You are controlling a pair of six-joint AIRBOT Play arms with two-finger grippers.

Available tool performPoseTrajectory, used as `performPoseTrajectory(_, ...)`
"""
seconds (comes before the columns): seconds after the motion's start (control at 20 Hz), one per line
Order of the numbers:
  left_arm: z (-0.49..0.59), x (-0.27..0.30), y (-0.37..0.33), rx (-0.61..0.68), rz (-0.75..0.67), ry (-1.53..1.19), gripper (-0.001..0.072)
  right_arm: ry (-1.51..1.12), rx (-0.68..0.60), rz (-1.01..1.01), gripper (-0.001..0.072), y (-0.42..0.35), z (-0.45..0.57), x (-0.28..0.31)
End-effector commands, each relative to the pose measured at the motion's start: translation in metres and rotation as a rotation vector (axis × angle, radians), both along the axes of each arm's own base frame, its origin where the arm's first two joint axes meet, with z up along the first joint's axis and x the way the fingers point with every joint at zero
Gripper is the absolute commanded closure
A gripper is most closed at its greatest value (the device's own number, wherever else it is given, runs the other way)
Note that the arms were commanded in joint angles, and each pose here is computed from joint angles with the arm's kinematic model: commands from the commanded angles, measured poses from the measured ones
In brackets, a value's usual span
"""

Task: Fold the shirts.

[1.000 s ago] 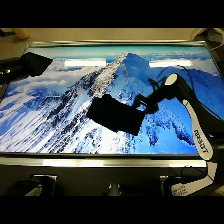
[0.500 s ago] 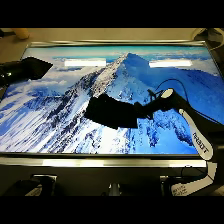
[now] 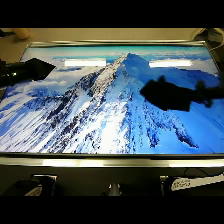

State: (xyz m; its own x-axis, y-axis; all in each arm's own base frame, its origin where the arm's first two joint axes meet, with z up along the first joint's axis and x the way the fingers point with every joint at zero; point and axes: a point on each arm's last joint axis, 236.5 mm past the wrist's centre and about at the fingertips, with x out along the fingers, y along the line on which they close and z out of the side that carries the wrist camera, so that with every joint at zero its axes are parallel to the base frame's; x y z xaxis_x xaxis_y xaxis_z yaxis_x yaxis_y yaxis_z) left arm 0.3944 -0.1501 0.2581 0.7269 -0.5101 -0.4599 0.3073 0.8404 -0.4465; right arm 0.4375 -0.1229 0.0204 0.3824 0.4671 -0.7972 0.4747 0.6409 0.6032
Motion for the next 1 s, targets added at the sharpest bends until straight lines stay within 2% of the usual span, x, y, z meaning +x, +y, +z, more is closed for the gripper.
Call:
performPoseTrajectory(0.0,-0.004,0.002,-0.001,0.001,-0.001,0.009,0.0683,0.259,-0.050,-0.214,0.0691,-0.111,-0.015,-0.107)
performPoseTrajectory(0.15,-0.004,0.002,-0.001,0.001,-0.001,0.010,0.0683,0.420,-0.071,-0.370,0.0692,-0.144,-0.034,-0.178)
performPoseTrajectory(0.3,-0.004,0.002,0.000,0.001,0.000,0.009,0.0684,0.498,-0.059,-0.405,0.0692,-0.126,-0.058,-0.213)
performPoseTrajectory(0.45,-0.004,0.002,0.000,0.002,0.000,0.009,0.0683,0.576,-0.030,-0.424,0.0692,-0.102,-0.075,-0.236)
performPoseTrajectory(0.65,-0.004,0.003,0.000,0.002,0.000,0.008,0.0683,0.665,-0.108,-0.453,0.0692,-0.097,-0.086,-0.270)
performPoseTrajectory(0.8,-0.003,0.003,0.000,0.001,0.001,0.007,0.0683,0.689,-0.106,-0.478,0.0690,-0.087,-0.095,-0.280)
performPoseTrajectory(0.85,-0.003,0.003,0.000,0.001,0.001,0.006,0.0683,0.695,-0.102,-0.479,0.0573,-0.085,-0.097,-0.281)
performPoseTrajectory(0.9,-0.003,0.003,0.000,0.001,0.001,0.007,0.0683,0.692,-0.107,-0.467,0.0252,-0.086,-0.097,-0.282)
performPoseTrajectory(0.95,-0.003,0.003,0.000,0.001,0.001,0.007,0.0683,0.669,-0.126,-0.427,0.0016,-0.089,-0.094,-0.280)
